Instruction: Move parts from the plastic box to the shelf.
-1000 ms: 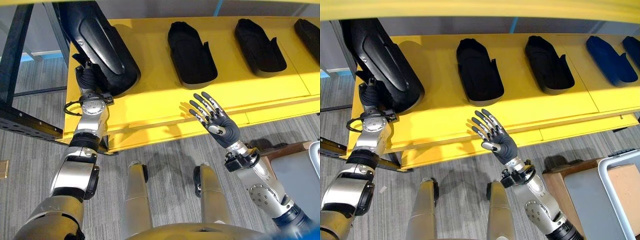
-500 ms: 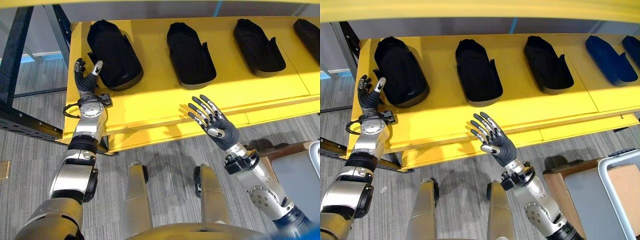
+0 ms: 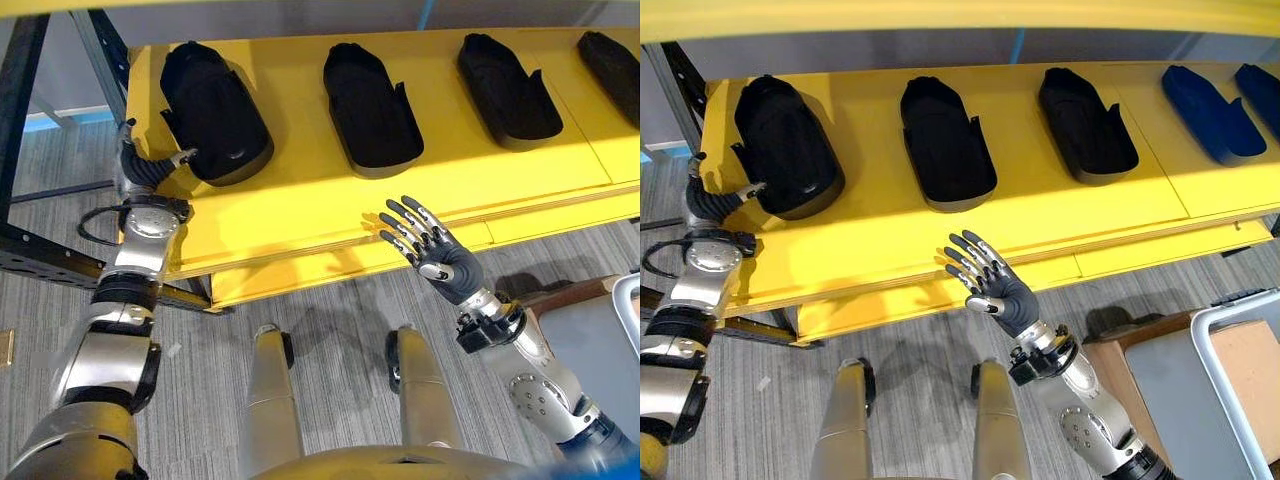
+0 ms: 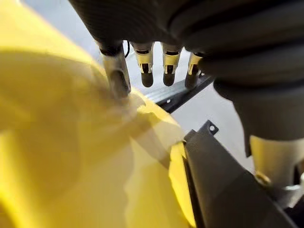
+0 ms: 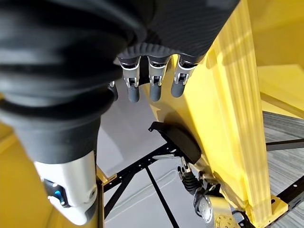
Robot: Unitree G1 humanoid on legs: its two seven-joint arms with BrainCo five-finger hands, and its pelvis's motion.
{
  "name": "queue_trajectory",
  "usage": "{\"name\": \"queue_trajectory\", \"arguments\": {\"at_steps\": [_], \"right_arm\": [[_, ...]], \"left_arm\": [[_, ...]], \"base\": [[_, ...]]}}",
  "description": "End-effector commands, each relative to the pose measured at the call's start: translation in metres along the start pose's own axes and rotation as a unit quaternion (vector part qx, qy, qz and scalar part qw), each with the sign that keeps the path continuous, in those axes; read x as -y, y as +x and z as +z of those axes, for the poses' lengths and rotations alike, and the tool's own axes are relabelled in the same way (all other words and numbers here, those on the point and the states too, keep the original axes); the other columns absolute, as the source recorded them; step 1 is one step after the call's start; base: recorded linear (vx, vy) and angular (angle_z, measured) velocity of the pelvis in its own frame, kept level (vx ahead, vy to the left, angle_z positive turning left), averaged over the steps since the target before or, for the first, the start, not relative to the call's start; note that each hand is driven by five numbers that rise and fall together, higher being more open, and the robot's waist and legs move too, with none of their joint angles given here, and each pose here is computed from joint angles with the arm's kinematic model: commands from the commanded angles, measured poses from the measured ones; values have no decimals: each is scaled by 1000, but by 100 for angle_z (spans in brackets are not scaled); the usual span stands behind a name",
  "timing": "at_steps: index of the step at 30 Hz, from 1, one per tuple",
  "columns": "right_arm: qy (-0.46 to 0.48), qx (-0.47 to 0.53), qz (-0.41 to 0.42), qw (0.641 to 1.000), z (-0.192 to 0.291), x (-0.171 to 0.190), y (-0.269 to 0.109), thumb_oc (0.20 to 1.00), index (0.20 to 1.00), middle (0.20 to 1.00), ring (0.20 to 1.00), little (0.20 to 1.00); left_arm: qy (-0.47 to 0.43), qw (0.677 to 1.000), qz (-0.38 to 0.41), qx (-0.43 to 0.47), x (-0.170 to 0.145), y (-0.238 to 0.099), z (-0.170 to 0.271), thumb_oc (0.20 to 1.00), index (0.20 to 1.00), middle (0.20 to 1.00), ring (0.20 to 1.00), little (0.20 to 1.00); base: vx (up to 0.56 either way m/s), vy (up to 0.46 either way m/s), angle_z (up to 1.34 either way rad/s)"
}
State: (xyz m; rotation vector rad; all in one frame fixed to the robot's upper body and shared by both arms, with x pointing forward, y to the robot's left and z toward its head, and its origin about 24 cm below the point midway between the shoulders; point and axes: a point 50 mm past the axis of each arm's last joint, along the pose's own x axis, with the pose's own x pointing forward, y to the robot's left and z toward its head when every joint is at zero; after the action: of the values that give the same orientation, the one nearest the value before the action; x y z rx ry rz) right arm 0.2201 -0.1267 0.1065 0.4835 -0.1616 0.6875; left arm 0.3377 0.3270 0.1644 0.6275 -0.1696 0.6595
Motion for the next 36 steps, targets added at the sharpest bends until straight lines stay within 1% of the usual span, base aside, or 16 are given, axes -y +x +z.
{"name": "queue_trajectory", "arguments": {"at_steps": [1, 2, 3, 5, 6, 8, 9, 12, 19, 24, 25, 26, 30, 33, 36], "right_arm": [[-2, 96, 61, 994, 32, -21, 15, 1000, 1000, 1000, 1000, 1000], [-5, 105, 59, 993, 35, -19, 15, 1000, 1000, 1000, 1000, 1000], [-14, 115, 52, 992, 39, -16, 16, 1000, 1000, 1000, 1000, 1000], [-19, 119, 50, 991, 41, -14, 17, 1000, 1000, 1000, 1000, 1000], [-26, 123, 47, 991, 44, -13, 17, 1000, 1000, 1000, 1000, 1000], [-32, 127, 47, 990, 47, -12, 18, 1000, 1000, 1000, 1000, 1000], [-36, 128, 48, 990, 48, -12, 18, 1000, 1000, 1000, 1000, 1000], [-41, 128, 48, 990, 50, -12, 17, 1000, 1000, 1000, 1000, 1000], [-53, 136, 40, 989, 54, -10, 15, 1000, 1000, 1000, 1000, 1000], [-57, 135, 37, 989, 55, -9, 13, 1000, 1000, 1000, 1000, 1000], [-58, 137, 37, 988, 56, -9, 13, 1000, 1000, 1000, 1000, 1000], [-58, 137, 37, 988, 56, -9, 12, 1000, 1000, 1000, 1000, 1000], [-57, 136, 37, 988, 56, -10, 12, 1000, 1000, 1000, 1000, 1000], [-60, 136, 39, 988, 56, -11, 11, 1000, 1000, 1000, 1000, 1000], [-62, 140, 38, 987, 58, -11, 10, 1000, 1000, 1000, 1000, 1000]], "left_arm": [[67, 997, 34, 17, -13, -7, -14, 1000, 1000, 1000, 1000, 1000], [96, 989, 51, 95, -20, -9, 11, 1000, 1000, 1000, 1000, 1000], [114, 980, 67, 151, -27, -16, 26, 1000, 1000, 1000, 1000, 1000], [124, 972, 76, 187, -32, -23, 35, 1000, 1000, 1000, 1000, 1000], [116, 961, 81, 236, -32, -31, 51, 1000, 1000, 1000, 1000, 1000], [122, 953, 78, 267, -32, -38, 60, 1000, 1000, 1000, 1000, 1000], [114, 945, 73, 296, -31, -45, 69, 1000, 1000, 1000, 1000, 1000], [99, 936, 56, 334, -26, -57, 82, 1000, 1000, 1000, 1000, 1000], [96, 912, 50, 394, -25, -68, 105, 1000, 1000, 1000, 1000, 1000], [109, 882, 68, 453, -34, -76, 127, 1000, 1000, 1000, 1000, 1000], [107, 878, 68, 461, -35, -77, 130, 1000, 1000, 1000, 1000, 1000], [104, 867, 76, 482, -40, -81, 138, 1000, 1000, 1000, 1000, 1000], [91, 847, 74, 518, -43, -90, 153, 1000, 1000, 1000, 1000, 1000], [86, 837, 55, 538, -39, -95, 160, 1000, 1000, 1000, 1000, 1000], [84, 837, 26, 540, -29, -97, 161, 1000, 1000, 1000, 1000, 1000]], "base": [[8, -4, 4], [12, 0, 5], [11, 7, 3], [0, 0, 0], [0, 0, 0], [-6, 12, 3], [-2, 16, 3], [-1, 15, 4], [0, 1, 0], [0, 0, 0], [0, 0, 0], [0, 0, 0], [0, 0, 0], [0, 0, 0], [0, 0, 0]]}}
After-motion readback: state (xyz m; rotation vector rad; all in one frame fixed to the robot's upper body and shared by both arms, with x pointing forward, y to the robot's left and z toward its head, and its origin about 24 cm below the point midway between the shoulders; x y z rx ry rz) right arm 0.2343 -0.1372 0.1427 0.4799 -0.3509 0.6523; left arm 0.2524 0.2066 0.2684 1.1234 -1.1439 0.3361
